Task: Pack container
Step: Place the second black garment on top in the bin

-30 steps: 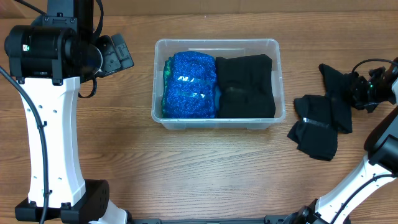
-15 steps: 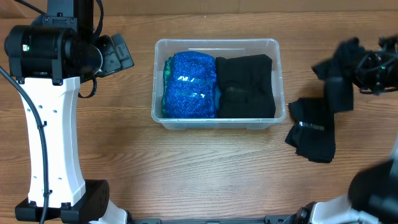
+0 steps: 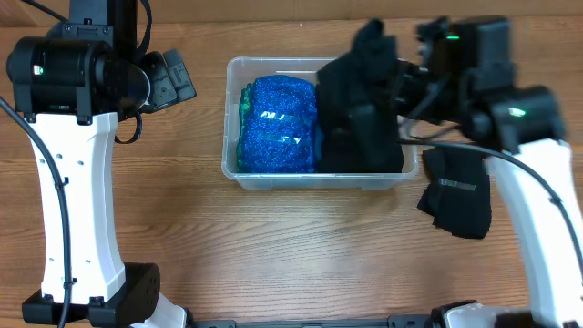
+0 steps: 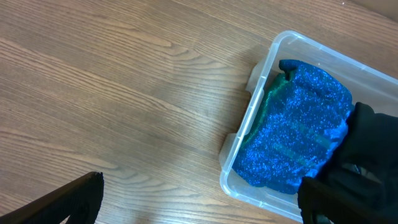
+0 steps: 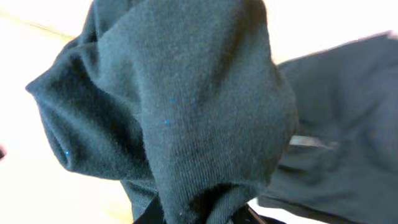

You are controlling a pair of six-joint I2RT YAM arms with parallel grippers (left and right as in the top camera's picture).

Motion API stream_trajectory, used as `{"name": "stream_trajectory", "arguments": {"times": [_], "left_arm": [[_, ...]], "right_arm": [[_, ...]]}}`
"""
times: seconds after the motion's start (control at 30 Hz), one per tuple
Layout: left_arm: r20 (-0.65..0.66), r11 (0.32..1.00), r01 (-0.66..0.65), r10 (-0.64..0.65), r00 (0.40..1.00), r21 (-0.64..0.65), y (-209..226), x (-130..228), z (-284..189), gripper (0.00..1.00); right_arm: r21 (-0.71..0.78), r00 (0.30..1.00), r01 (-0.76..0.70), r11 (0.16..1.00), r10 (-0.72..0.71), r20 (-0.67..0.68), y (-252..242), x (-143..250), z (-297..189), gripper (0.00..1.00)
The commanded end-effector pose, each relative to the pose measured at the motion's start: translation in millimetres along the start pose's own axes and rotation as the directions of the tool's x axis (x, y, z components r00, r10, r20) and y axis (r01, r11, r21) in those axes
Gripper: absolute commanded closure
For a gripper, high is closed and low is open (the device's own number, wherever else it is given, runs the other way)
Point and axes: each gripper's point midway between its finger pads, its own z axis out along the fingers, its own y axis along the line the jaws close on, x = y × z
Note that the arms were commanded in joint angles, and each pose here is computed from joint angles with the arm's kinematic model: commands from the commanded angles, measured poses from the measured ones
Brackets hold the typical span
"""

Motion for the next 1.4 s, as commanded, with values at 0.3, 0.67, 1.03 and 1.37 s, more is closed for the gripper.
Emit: {"name": "stream_trajectory", "arguments": {"times": [0.3,0.67,1.03,1.37], "left_arm": [[0.004,1.000,-0.015,0.015,1.000,-0.014,3,-1,0,0.00],[0.004,1.000,-0.015,0.015,1.000,-0.014,3,-1,0,0.00],[0.004,1.000,-0.015,0.015,1.000,-0.014,3,-1,0,0.00],[0.004,1.000,-0.015,0.015,1.000,-0.014,3,-1,0,0.00]], "right_arm": [[0.360,0.934,-0.322,0.875,0.355,-0.027,-63,36,138,0.68],[0.353,0.997,-0.019,0.935,-0.010,0.081,-25,-26,57,0.54],[0.449,0.990,-0.040,0.893,0.097,-0.104,-99,44,166,0.96],[0.399,0.984,0.111,0.910,-0.044,-0.174,-89,41,165,0.64]]}}
